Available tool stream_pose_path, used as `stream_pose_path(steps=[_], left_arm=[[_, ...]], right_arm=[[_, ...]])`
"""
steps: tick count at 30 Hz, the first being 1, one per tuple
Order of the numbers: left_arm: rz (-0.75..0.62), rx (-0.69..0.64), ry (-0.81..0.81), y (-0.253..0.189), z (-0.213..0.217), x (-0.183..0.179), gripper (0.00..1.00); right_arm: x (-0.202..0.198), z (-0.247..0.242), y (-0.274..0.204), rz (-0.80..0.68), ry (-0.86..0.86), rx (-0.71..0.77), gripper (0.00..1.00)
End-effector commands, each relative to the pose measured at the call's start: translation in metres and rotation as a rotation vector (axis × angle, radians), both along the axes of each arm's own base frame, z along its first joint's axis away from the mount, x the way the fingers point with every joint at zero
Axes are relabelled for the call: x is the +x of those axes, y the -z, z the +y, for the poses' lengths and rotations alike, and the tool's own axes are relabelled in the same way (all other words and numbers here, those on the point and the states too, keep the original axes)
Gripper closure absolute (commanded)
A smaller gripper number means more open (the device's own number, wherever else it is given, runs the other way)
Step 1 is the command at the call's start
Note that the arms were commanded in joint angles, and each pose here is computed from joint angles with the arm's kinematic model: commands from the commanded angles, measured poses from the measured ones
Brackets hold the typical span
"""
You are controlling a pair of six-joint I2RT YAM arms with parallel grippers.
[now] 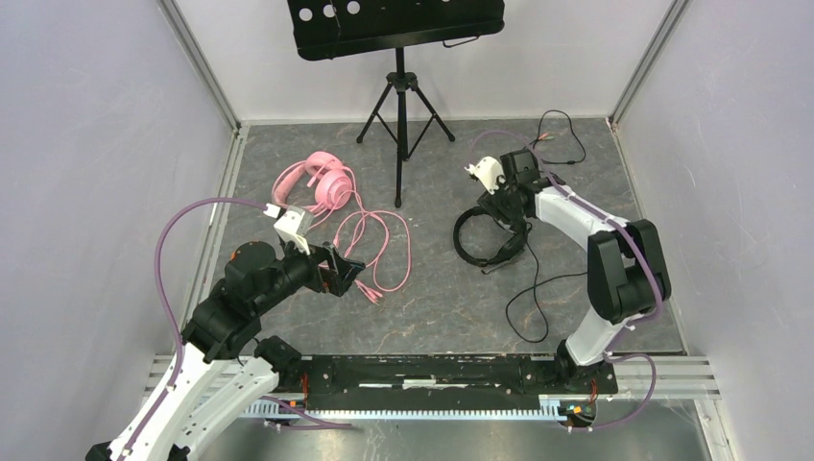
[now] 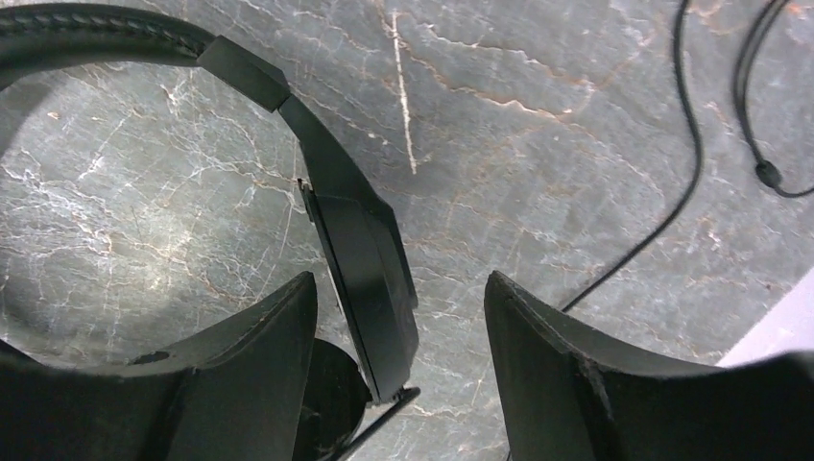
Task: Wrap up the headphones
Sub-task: Pick up the headphones from the center of the board.
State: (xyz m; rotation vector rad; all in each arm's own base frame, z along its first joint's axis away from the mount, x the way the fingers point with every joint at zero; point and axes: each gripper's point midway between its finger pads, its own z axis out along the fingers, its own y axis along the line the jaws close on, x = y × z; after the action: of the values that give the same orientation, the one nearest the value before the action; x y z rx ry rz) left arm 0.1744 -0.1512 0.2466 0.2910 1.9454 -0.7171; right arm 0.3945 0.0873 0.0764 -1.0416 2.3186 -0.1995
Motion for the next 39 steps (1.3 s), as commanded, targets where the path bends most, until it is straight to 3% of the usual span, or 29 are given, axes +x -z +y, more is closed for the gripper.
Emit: stream_pose_path(steps=[1,8,14,20,25,33,39], left_arm=[[-0.068,0.029,0.034,-0.012,0.0,0.001,0.0],[-0.092,0.018,0.054,-0.016,-0.002,-0.003,0.0],[-0.096,0.019,0.057,-0.016,-0.001,-0.003,0.0],[-0.095,0.024,0.02,-0.014,0.003,0.002,0.0],[-0.094,0.023,0.017,-0.015,0.002,0.003,0.0],[-0.222,-0.027,-0.044,-0.045,0.012,0.007,0.0],[-0.454,-0.06,0.014,-0.081,0.004,0.012,0.0]], right_arm=[[0.01,0.007,0.003,0.026,-0.043,0.018,0.31],[0.014,-0.001,0.023,0.074,0.0,0.0,0.42],[0.011,0.019,0.018,0.132,-0.007,0.109,0.79],[-0.003,0.057,-0.02,0.104,0.016,0.391,0.97],[-0.024,0.088,-0.048,0.109,0.054,0.648,1.0],[-0.097,0.136,-0.069,0.319,0.006,1.085,1.0],[-0.148,0.154,-0.073,0.559,-0.042,1.249,1.0]])
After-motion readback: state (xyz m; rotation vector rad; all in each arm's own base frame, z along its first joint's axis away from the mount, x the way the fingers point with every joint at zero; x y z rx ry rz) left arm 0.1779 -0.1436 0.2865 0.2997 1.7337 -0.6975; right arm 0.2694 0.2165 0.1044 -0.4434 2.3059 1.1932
